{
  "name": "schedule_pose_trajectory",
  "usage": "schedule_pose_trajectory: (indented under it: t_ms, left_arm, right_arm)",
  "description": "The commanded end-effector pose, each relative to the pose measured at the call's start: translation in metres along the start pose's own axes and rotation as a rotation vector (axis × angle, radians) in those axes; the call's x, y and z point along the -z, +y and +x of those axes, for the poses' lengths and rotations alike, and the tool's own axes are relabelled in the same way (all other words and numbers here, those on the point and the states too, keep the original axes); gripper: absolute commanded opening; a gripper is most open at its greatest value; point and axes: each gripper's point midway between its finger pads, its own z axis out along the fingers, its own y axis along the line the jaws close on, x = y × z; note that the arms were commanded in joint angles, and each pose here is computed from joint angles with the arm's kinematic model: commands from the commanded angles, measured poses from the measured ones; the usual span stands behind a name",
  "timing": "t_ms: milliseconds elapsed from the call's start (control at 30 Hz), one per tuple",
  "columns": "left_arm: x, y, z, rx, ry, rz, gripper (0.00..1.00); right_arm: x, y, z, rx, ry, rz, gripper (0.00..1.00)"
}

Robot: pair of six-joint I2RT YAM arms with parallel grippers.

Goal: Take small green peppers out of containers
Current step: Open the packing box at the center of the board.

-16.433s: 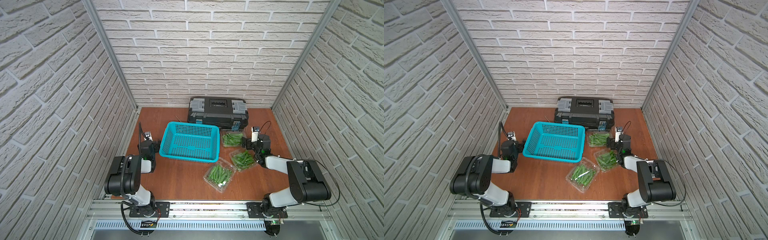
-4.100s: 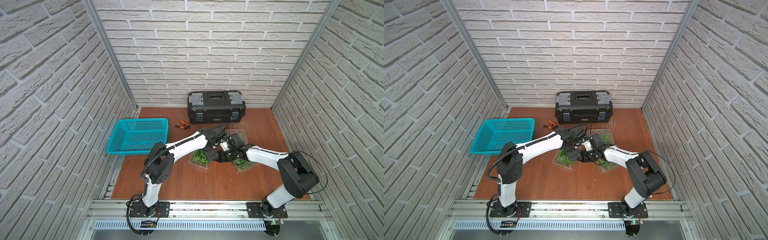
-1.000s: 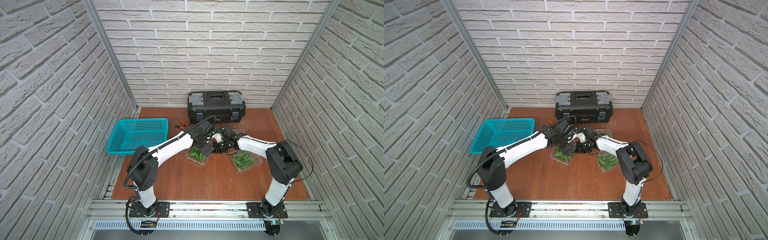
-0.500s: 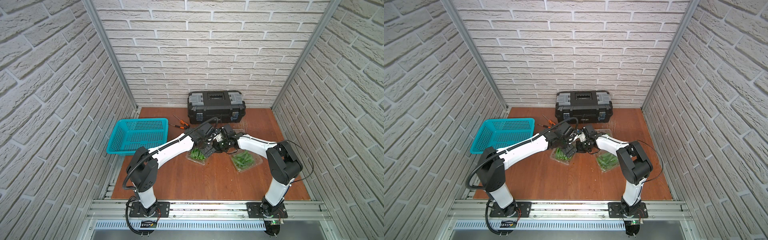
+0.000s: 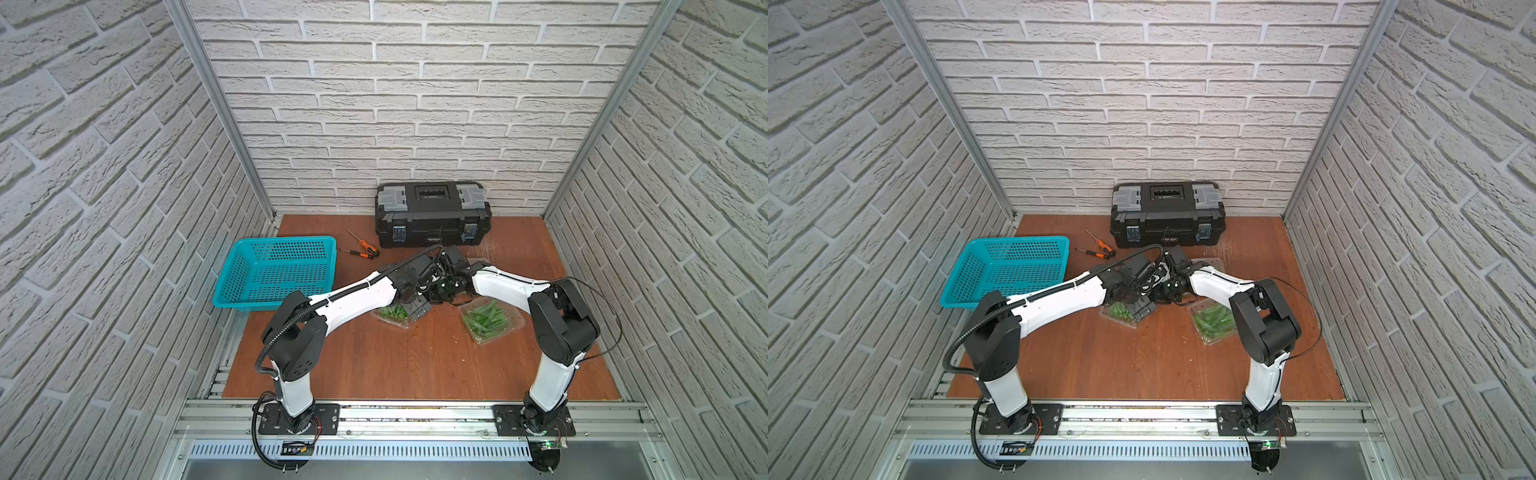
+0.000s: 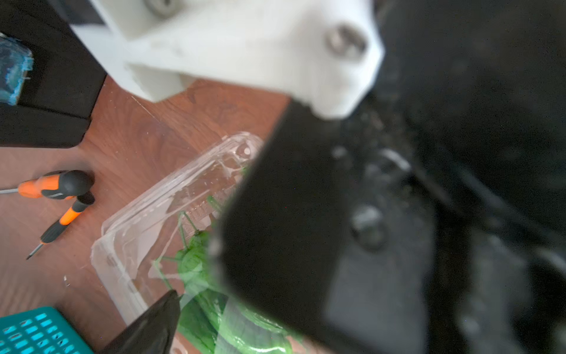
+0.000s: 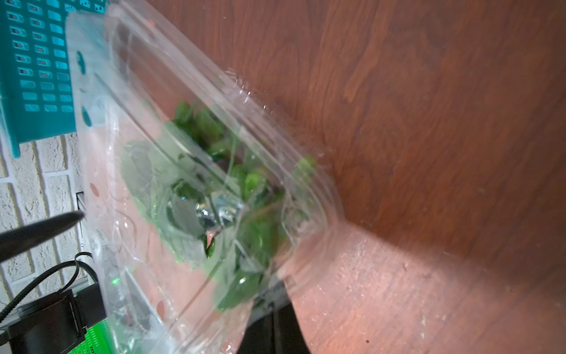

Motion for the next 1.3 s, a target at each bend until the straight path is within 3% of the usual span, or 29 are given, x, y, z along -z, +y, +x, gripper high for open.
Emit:
schedule_pose_trajectory:
  t_ms: [0, 600, 967, 1267]
  left_arm:
    - [-0.005, 0.013, 0.003, 0.009, 0.006, -0.126, 0.98]
    - [-0.008, 0.06, 0.014, 0.075, 0.032, -0.371, 0.98]
    - [0.005, 0.092, 0.0, 0.29, -0.103, -0.36, 0.98]
    - [0.035, 0.122, 0.015, 0.471, -0.198, -0.361, 0.98]
  right_arm:
    - [0.0, 0.004, -0.005, -0.007, -0.001, -0.025, 0.03]
    - [-0.002, -0.001, 0.016, 0.001, 0.072, -0.056, 0.03]
    - [-0.003, -0.019, 0.034, 0.028, 0.116, 0.012, 0.03]
    - [0.011, -0.024, 0.03, 0.077, 0.102, 0.068, 0.03]
